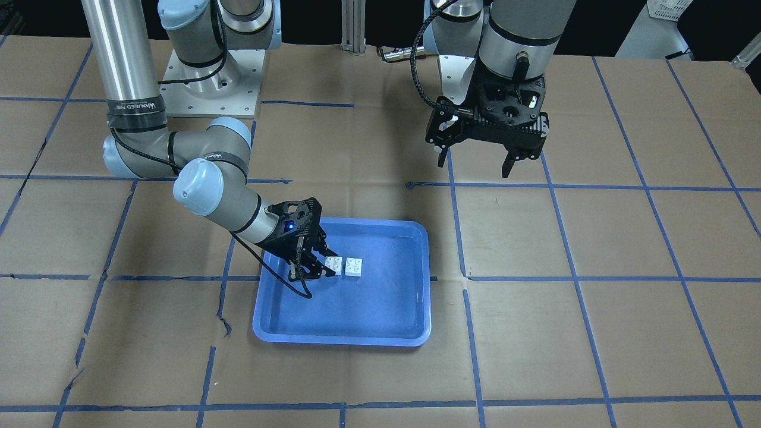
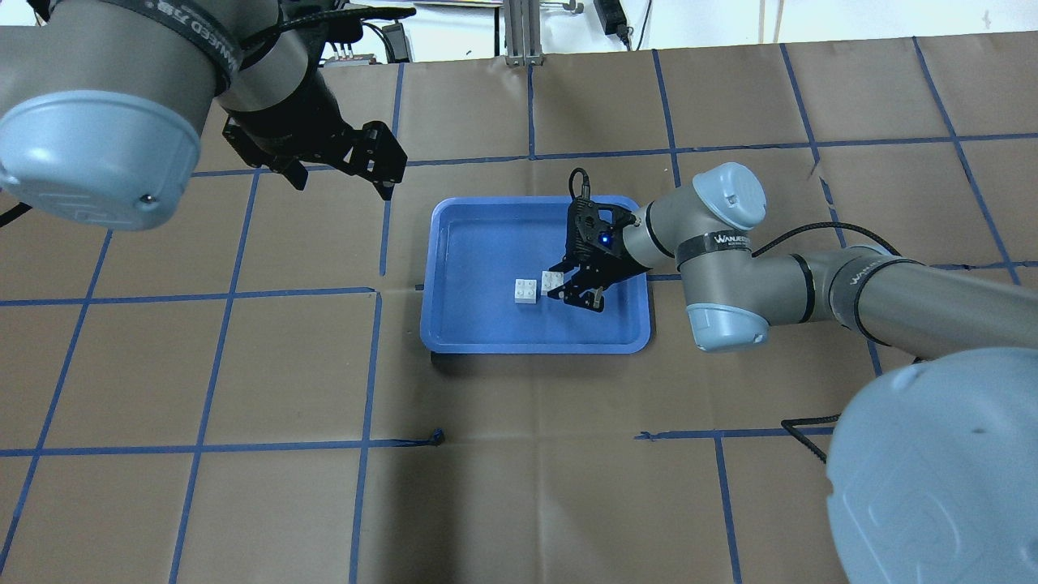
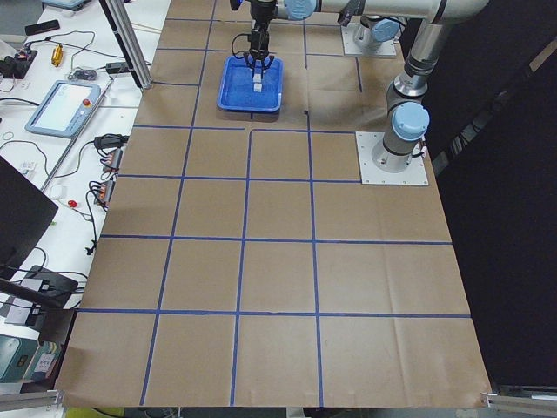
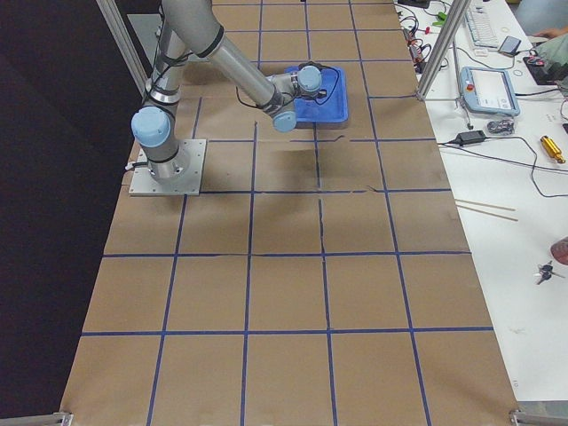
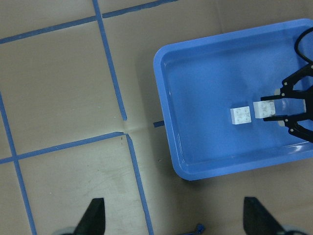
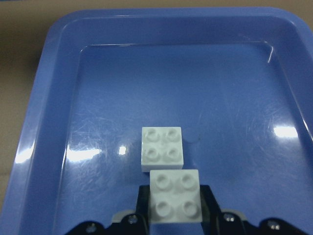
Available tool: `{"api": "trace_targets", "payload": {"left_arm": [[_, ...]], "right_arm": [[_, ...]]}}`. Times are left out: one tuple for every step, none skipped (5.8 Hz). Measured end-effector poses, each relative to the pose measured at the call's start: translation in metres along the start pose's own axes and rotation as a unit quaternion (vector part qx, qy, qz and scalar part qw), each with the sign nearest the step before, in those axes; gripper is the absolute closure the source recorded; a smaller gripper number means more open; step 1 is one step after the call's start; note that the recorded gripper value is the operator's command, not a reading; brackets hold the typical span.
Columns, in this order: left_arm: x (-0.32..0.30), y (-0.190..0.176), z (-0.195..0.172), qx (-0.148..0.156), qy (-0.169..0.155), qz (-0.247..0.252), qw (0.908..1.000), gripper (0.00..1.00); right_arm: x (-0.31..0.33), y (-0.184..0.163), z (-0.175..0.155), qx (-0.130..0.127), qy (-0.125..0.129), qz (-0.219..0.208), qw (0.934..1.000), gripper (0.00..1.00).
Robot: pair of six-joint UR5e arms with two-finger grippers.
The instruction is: Assemble white blocks and place on blue tray
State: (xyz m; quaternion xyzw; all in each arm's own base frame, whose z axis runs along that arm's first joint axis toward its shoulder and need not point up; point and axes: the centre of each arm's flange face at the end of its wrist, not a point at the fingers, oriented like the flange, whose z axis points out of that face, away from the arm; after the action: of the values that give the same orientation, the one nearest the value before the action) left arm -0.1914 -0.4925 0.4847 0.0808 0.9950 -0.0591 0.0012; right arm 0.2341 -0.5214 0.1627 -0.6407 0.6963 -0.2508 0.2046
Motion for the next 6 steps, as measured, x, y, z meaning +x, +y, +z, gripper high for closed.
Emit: {"api": "trace_targets", "payload": {"left_arm": [[-0.0016,0.0002,-0.0003,0.001,-0.008,-0.009,0.9999,0.01],[-0.0021,0.0,-0.0003,0.002,-0.01,-0.01,0.9999,0.01],[-0.0025,-0.0002,-0.0003,0.002,-0.01,-0.009,0.9999,0.01],[-0.0027,-0.0003,-0.0002,0.002,-0.01,-0.007,0.9999,0.01],[-0.0028,-0.0003,-0.0002,0.002,-0.01,-0.007,0.9999,0.01],[-0.0028,-0.0004,-0.0002,0.002,-0.01,-0.007,0.9999,0.01]], "right_arm": [[-0.0019,0.0001,0.0007,0.0,0.004,0.007,1.0,0.89],[-0.0029,0.0004,0.0011,-0.001,0.007,0.006,1.0,0.89],[-0.0045,0.0008,0.0019,-0.002,0.007,0.004,1.0,0.89],[-0.0068,0.002,0.0032,-0.002,0.005,0.0,1.0,0.89],[-0.0083,0.0034,0.0048,-0.002,0.004,-0.007,1.0,0.89],[-0.0087,0.0041,0.0056,-0.002,0.004,-0.013,0.9999,0.89]]}}
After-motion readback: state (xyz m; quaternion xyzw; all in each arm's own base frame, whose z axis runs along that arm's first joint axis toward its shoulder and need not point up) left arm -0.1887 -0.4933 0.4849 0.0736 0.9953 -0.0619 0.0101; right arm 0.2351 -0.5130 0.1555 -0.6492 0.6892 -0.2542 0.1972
